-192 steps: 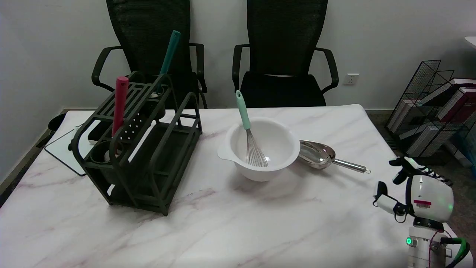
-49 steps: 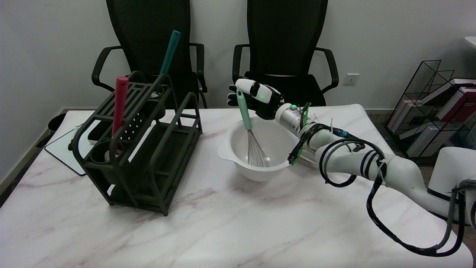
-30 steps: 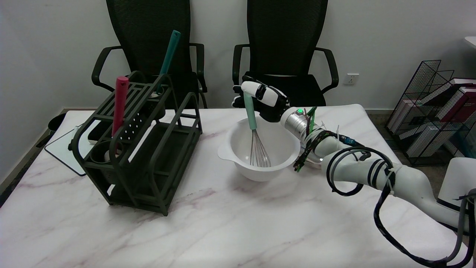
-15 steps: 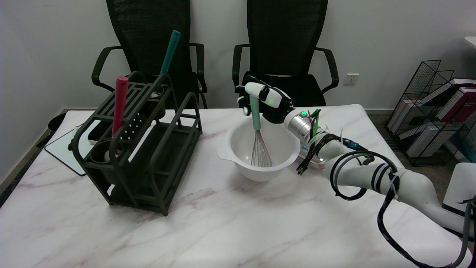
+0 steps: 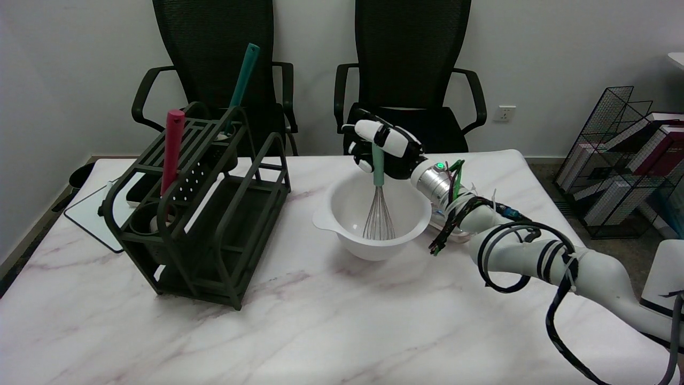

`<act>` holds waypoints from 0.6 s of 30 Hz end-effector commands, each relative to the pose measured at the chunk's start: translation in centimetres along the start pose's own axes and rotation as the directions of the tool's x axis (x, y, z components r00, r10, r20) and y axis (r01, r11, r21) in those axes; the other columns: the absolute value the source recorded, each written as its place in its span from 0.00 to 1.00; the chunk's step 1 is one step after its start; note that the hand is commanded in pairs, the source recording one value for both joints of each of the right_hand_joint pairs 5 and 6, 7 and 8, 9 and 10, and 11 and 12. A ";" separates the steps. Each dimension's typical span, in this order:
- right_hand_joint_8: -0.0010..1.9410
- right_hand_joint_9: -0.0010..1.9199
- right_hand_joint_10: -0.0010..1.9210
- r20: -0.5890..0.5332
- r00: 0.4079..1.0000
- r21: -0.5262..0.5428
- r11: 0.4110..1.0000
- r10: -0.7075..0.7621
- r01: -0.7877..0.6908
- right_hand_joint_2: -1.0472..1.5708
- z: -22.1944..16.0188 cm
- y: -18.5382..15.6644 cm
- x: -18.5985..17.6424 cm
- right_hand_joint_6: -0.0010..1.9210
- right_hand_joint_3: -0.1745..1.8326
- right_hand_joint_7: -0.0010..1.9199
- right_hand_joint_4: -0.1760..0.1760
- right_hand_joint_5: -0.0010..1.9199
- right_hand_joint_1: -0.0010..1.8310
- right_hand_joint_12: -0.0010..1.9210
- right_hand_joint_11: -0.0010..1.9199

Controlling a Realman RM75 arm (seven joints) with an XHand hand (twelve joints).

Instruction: Pick up the whisk.

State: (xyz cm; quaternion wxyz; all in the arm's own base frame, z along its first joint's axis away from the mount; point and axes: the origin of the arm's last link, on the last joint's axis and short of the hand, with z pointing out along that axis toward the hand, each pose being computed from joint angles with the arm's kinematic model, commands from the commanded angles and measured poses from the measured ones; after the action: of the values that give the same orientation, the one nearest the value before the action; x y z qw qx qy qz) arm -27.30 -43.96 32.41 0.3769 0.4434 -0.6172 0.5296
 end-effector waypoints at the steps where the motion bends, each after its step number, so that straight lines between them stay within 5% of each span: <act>1: 0.40 0.63 0.63 -0.002 1.000 0.016 0.999 0.029 -0.029 0.54 -1.4 0.4 0.0 0.10 0.63 0.40 0.50 0.10 0.57 0.86 0.86; 11: 0.60 0.72 0.72 -0.019 0.998 0.025 0.998 0.057 -0.056 0.53 -2.5 0.8 0.5 0.25 0.65 0.61 0.50 0.25 0.56 0.88 0.88; 18: 0.71 0.76 0.76 -0.021 0.998 0.037 0.998 0.059 -0.058 0.41 -2.7 0.7 0.6 0.53 0.64 0.72 0.50 0.53 0.54 0.89 0.89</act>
State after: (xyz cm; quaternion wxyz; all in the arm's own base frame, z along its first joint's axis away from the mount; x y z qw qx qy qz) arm -27.91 -42.29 32.72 0.3658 0.4316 -0.6191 0.5446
